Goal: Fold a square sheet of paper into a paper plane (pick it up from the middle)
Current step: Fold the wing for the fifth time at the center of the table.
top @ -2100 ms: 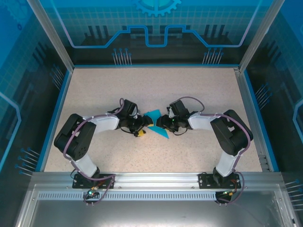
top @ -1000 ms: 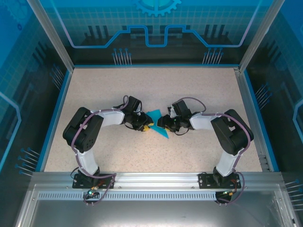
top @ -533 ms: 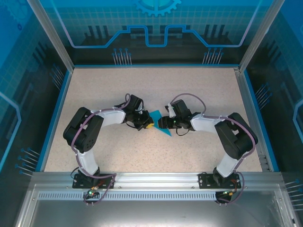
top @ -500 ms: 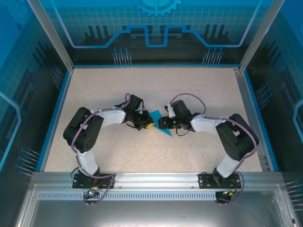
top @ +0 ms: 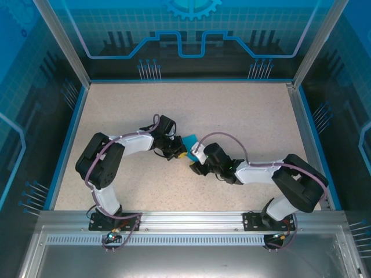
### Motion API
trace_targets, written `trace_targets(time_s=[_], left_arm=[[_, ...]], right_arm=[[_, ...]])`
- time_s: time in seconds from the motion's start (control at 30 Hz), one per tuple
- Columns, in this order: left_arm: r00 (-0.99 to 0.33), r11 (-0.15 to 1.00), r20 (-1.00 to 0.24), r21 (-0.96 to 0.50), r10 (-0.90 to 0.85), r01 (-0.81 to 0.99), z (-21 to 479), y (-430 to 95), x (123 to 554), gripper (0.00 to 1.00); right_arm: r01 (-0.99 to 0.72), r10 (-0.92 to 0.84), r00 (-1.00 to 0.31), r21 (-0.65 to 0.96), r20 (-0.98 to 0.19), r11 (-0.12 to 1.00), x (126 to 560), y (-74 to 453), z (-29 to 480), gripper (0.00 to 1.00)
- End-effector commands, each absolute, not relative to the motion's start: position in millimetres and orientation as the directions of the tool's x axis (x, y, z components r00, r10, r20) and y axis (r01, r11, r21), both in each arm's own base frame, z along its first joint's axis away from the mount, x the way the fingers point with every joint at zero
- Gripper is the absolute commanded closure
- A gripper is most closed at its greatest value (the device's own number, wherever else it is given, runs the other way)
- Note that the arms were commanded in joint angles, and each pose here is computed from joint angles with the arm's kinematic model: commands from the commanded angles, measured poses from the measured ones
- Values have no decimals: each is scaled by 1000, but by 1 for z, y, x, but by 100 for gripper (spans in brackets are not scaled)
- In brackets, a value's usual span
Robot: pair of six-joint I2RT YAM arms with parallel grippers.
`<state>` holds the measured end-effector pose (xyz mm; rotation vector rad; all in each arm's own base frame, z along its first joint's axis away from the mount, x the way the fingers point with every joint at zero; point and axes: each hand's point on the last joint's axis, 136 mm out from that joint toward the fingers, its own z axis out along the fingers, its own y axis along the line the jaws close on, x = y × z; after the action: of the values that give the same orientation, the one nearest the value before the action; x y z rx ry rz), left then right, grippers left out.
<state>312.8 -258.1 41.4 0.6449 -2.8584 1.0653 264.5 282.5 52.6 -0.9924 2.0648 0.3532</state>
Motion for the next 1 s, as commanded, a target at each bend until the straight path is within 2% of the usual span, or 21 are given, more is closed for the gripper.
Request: trace_targets(time_s=[0.0,0.13,0.3,0.6,0.77,0.9,0.97], left_arm=[[-928,687,132,-637,-348,-349,61,-261,313,96],[-929,686,130,-641,-347,-346,65,-261,312,96],[-928,687,131,-639,-348,-347,67,-260,311,96],[-927,689,137,-634,-349,-352,66,-260,310,96],[-927,692,135,-630,-350,-353,66,-259,310,96],[-928,692,121,-634,-352,-345,70,-258,313,90],[-928,690,108,-640,-357,-340,76,-255,316,81]], right_arm=[[-743,-583,-232,-245,-779,623,276,293,58,53],[-722,-603,-215,-291,-768,628,285,299,51,55],[-700,-610,-204,-322,-765,638,292,303,44,62],[-677,-576,-194,-317,-794,664,300,312,47,68],[-676,-560,-207,-297,-802,675,299,312,46,77],[-687,-528,-243,-239,-814,686,296,310,43,86],[-689,-497,-274,-193,-823,698,294,306,41,90]])
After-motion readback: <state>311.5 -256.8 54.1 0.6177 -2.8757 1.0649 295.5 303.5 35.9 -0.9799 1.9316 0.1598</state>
